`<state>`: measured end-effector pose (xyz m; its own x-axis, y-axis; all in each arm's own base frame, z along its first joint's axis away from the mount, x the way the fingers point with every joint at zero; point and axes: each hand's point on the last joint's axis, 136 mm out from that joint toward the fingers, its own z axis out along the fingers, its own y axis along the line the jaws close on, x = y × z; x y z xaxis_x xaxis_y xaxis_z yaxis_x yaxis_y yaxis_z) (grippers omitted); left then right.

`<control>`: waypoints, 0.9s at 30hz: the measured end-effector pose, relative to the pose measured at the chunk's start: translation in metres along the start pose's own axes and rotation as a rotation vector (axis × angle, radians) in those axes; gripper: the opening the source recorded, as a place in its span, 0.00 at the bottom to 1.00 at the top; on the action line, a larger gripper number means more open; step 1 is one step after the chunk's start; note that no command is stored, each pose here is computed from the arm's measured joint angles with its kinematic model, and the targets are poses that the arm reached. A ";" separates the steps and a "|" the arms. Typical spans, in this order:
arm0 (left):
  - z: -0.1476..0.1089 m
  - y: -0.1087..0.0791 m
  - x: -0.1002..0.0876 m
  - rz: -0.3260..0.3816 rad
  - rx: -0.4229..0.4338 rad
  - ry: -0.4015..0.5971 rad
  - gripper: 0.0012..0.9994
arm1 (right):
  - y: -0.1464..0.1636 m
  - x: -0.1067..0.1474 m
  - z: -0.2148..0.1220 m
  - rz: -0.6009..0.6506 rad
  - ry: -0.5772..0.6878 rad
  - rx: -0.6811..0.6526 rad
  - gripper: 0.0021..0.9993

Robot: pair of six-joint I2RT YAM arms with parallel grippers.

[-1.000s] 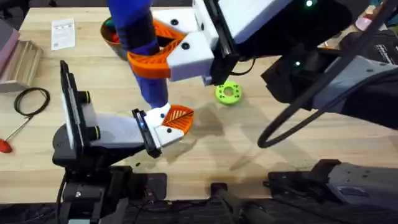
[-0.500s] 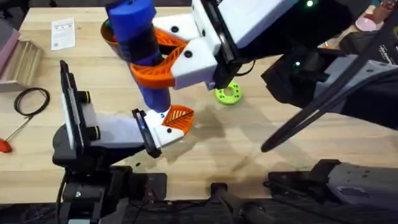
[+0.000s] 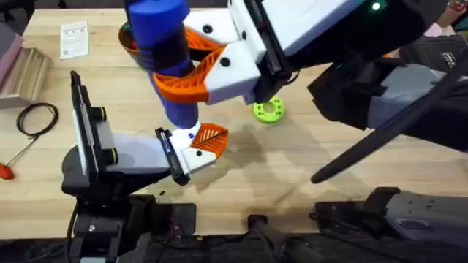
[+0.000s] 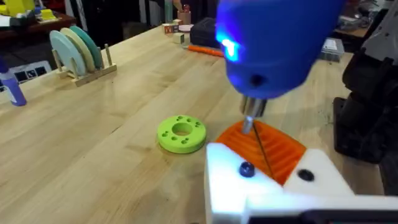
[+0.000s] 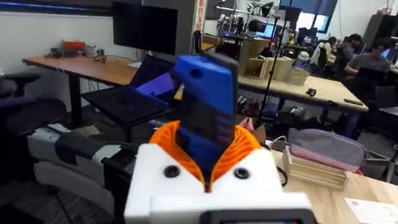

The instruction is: Pick up the gripper from the table and insert it into the empty holder that is missing its gripper. Then pick up a screw, insert it into the mounting hole, and use the screwdriver to tighten it. Finally, clean up the table by picking up the vegetable and placing it into the bucket.

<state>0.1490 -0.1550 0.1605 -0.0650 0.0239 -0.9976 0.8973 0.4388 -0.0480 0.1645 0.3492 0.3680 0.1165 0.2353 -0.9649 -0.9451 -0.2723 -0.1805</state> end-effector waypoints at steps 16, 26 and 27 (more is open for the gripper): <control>0.000 0.000 0.000 0.000 0.001 0.000 0.00 | 0.005 0.013 -0.001 0.033 0.014 -0.003 0.02; 0.000 -0.001 0.000 -0.001 0.007 0.000 0.00 | 0.012 0.012 0.006 0.035 0.008 -0.029 0.02; 0.000 -0.001 0.000 -0.001 0.007 0.000 0.00 | 0.012 0.013 0.006 0.032 0.008 -0.029 0.02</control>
<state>0.1479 -0.1555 0.1604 -0.0665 0.0236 -0.9975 0.9002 0.4327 -0.0498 0.1524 0.3543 0.3547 0.0887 0.2183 -0.9718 -0.9392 -0.3067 -0.1546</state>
